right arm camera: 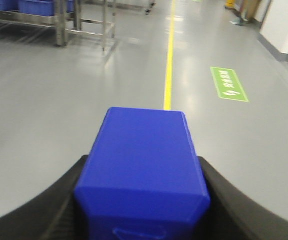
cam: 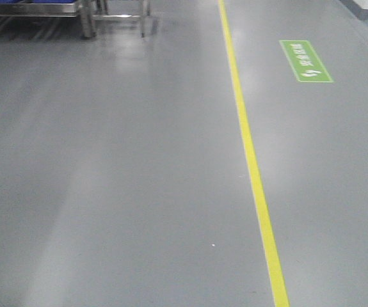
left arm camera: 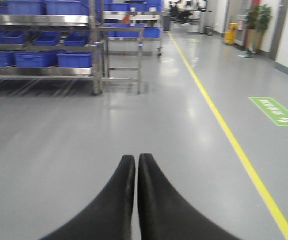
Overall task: Pour parts from conveyor to right shelf
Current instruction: 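Turn the base away from the conveyor holding the block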
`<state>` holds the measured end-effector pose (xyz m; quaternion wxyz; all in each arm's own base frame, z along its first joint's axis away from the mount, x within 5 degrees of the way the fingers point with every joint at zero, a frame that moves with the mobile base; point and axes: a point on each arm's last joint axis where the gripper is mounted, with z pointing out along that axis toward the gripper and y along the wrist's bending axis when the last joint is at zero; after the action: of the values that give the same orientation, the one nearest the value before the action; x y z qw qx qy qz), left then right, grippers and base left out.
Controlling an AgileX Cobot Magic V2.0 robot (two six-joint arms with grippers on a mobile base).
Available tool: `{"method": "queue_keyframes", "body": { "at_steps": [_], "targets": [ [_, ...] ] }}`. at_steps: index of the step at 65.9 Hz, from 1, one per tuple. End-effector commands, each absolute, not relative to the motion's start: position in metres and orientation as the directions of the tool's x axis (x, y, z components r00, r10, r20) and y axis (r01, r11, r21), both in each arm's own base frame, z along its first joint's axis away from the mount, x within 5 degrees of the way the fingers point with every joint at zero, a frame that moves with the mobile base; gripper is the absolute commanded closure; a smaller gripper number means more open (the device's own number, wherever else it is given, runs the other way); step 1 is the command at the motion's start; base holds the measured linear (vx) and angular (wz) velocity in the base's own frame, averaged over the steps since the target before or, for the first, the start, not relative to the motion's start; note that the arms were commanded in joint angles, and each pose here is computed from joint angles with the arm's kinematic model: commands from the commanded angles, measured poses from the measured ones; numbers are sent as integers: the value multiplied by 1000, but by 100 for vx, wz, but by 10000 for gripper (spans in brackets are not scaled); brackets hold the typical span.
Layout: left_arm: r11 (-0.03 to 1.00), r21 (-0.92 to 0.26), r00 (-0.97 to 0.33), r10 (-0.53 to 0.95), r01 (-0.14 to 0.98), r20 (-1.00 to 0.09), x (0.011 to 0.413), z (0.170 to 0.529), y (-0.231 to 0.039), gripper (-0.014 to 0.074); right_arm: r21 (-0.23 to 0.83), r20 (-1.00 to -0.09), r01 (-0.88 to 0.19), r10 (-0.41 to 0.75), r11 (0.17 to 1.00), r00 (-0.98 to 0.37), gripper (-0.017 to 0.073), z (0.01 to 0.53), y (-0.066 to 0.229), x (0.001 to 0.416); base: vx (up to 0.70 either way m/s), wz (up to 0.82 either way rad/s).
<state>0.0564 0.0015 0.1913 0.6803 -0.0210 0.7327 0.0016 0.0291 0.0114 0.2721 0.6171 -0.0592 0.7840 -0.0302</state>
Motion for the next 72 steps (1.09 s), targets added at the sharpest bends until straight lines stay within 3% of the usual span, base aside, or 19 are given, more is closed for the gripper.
{"method": "queue_keyframes", "body": {
  "at_steps": [1,72],
  "targets": [
    [999,-43,26,-42,-27,-999,56,205,1,600,-120,-981,-28,-122,992,-152,564,286,10,30,-10,-42],
    [999,-43,26,-42,-27,-999,56,205,1,600,-120,-981,-29,-122,992,-153,564,285,10,30,5,-11]
  ]
}}
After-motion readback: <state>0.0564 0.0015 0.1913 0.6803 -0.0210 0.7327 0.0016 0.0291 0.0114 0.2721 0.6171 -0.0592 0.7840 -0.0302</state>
